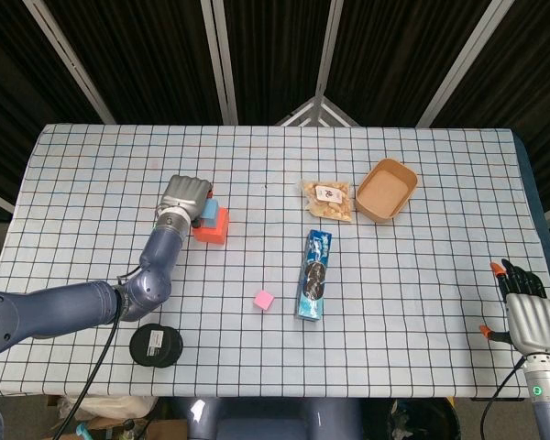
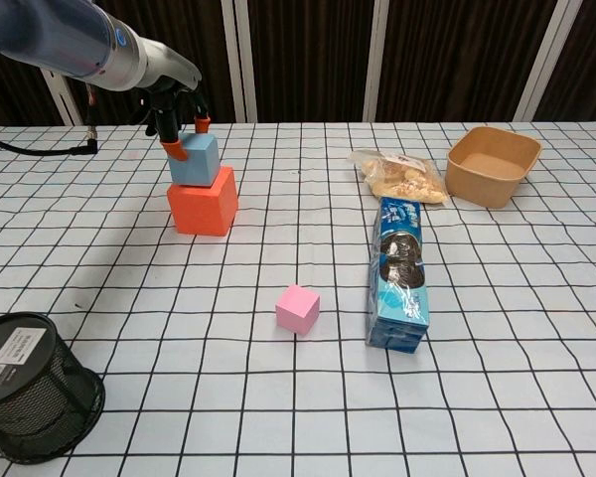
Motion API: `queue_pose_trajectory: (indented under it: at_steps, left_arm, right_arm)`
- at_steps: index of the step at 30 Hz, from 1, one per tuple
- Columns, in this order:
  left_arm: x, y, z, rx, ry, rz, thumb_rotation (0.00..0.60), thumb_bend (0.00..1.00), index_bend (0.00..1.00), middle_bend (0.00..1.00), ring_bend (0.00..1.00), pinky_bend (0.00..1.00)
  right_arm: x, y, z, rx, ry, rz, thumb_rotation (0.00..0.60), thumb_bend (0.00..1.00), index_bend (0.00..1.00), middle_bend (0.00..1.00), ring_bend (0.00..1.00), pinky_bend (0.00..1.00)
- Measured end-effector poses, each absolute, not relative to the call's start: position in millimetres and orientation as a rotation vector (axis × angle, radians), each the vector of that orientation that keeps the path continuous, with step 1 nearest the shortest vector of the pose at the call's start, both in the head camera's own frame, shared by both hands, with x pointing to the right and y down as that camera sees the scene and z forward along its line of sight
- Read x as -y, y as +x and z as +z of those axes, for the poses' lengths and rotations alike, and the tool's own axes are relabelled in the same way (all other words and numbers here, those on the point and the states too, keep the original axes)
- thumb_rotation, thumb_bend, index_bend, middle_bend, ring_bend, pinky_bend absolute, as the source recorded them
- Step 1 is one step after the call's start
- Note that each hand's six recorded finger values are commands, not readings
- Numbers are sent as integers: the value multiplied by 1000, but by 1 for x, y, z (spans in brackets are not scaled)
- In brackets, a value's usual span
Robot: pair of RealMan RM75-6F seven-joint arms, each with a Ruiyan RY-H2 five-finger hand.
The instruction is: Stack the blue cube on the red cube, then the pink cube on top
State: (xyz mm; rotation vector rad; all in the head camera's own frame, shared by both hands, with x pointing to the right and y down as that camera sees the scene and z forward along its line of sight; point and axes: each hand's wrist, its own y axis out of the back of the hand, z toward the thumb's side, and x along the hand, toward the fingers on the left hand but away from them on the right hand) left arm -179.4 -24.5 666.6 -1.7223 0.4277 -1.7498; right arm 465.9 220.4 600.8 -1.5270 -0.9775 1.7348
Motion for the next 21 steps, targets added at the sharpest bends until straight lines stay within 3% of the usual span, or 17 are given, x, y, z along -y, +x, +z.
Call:
queue_pose_trajectory:
  at_steps: [21]
  left_arm:
    - [20,-178,666,-406,-1718,-1747,600,413,340,818,649,695]
  right_arm:
    - [-221,467,601,981,-1531,1742,600,95,33,10,58,87]
